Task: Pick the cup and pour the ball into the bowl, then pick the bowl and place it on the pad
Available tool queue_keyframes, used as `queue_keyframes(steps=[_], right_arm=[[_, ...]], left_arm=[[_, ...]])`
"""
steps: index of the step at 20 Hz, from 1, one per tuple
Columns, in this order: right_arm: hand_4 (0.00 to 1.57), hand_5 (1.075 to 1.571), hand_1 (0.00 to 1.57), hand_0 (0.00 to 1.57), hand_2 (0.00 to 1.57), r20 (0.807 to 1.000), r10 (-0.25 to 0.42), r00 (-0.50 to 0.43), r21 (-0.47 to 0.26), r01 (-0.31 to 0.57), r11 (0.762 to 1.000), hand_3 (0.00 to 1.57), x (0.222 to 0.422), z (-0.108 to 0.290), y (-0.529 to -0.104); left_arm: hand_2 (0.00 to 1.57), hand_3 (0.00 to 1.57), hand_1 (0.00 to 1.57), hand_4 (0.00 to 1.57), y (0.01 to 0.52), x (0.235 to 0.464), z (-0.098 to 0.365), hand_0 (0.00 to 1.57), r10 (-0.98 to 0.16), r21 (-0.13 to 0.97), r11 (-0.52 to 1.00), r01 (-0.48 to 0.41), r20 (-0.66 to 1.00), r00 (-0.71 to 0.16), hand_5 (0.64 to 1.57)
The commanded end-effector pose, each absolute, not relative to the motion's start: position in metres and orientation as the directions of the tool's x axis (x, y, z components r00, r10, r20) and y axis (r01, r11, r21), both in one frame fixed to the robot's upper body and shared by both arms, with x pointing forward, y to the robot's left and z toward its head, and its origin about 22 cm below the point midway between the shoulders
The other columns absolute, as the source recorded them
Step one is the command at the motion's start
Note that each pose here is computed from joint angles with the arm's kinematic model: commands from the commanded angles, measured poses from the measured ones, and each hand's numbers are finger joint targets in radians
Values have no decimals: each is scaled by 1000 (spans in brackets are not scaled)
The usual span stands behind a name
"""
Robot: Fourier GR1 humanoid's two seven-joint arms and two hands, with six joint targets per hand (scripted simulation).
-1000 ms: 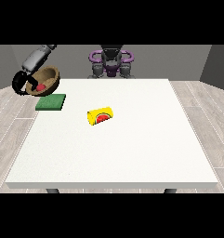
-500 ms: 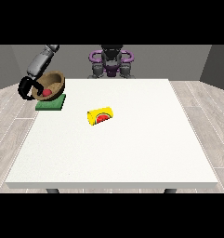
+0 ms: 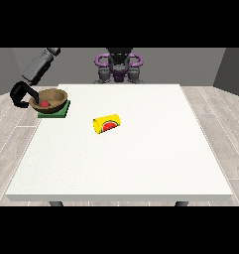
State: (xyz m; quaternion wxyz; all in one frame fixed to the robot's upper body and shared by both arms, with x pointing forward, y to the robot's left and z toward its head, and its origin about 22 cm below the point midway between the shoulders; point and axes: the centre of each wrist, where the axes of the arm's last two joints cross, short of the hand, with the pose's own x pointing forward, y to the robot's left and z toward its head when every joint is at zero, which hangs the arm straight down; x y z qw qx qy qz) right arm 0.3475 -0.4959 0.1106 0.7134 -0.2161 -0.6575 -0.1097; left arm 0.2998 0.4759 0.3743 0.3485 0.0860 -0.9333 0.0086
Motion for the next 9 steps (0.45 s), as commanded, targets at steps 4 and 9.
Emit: queue_keyframes(steps=[4,9], right_arm=[[0,1513,477,477,543,992,120,48,-128,484,866,692,342,139,-514],[0,1467,134,134,280,993,110,48,-120,437,891,375,339,193,-528]], left_arm=[[0,0,0,0,484,290,377,0,-140,29,987,-159,640,-755,1515],[0,0,0,0,486,305,350,0,-158,49,984,-174,703,-693,1515]])
